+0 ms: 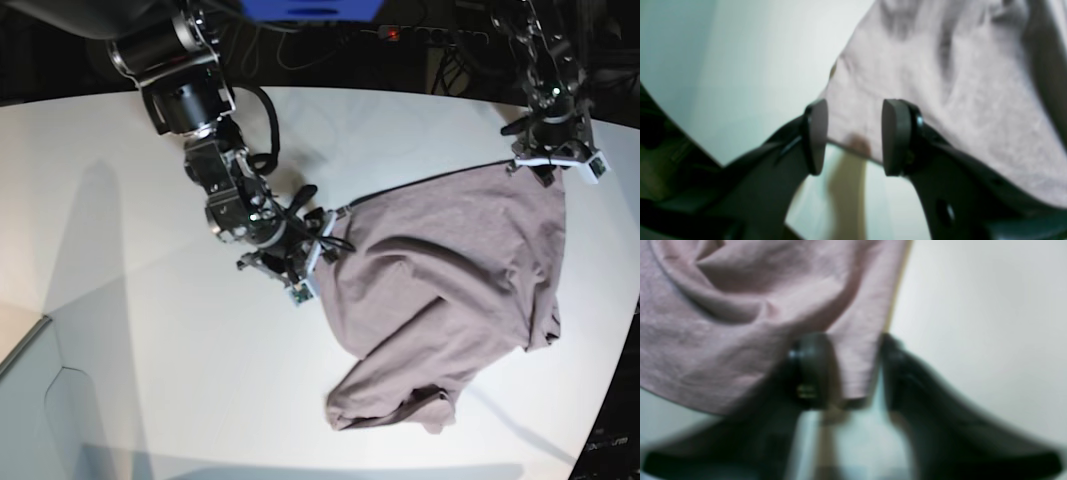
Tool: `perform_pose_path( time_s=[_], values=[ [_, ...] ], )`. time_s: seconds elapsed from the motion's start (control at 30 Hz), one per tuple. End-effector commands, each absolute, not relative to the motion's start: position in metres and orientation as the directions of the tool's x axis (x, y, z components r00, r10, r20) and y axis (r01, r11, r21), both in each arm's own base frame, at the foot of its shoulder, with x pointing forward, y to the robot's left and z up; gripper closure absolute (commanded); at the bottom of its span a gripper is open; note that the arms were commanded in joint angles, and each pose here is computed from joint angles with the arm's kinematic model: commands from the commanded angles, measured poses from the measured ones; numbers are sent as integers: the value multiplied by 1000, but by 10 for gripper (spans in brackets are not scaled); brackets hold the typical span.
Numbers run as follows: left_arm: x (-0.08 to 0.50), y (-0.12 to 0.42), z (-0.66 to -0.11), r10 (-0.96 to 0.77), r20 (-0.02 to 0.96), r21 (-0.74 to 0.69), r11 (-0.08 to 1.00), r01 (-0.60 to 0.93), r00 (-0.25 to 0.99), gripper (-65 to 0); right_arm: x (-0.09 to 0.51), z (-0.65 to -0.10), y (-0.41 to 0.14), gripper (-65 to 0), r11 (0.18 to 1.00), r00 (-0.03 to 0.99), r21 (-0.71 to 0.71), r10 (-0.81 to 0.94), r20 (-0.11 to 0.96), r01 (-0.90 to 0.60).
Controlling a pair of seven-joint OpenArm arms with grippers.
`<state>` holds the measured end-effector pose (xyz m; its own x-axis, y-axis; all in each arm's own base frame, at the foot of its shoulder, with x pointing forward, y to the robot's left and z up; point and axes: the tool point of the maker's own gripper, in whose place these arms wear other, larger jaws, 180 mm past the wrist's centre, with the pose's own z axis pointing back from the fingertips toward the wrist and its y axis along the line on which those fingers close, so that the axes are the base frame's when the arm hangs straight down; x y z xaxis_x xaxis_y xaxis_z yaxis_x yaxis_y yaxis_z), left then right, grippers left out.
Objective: Layout the t-shirt on the table in an organized manner, then fold the t-shirt properly
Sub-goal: 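Release and regrasp the shirt edges with both grippers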
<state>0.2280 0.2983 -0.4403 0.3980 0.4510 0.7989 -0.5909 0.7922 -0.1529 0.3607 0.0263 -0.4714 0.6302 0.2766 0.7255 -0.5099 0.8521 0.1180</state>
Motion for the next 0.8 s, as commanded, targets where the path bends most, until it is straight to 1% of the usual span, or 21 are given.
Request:
perform_pose_path(
  time_s=[0.0, 0.03, 0.23, 0.37, 0.47, 0.6, 0.7, 0.77],
  values=[
    [239, 303, -428, 432, 827, -161, 795, -585, 360, -260, 365, -463, 37, -83, 841, 617, 130, 270, 739, -525],
    [240, 302, -429, 434, 825, -163, 795, -584, 361, -260, 360, -465, 40, 0, 839, 622, 139, 267, 736, -525],
    [254, 299, -438, 461, 811, -187, 788, -587, 360, -260, 326, -467, 39, 0, 838, 620, 154, 251, 743, -523],
    [266, 296, -442, 478, 804, -206, 783, -587, 355, -260, 295, -448, 36, 0, 835, 577, 147, 229, 784, -531],
    [279, 292, -446, 497, 795, -228, 777, -587, 349, -260, 255, -431, 46, 0, 791, 528, 133, 262, 808, -596],
    [301, 291, -436, 503, 803, -258, 775, -577, 318, -260, 196, -417, 81, 0, 680, 478, 152, 321, 818, -718],
    [312, 292, -420, 492, 823, -272, 779, -565, 284, -260, 171, -418, 95, 0, 615, 456, 160, 361, 813, -772],
    [317, 295, -400, 468, 849, -276, 789, -549, 246, -261, 166, -421, 95, -10, 603, 457, 159, 379, 805, -781]
  ],
)
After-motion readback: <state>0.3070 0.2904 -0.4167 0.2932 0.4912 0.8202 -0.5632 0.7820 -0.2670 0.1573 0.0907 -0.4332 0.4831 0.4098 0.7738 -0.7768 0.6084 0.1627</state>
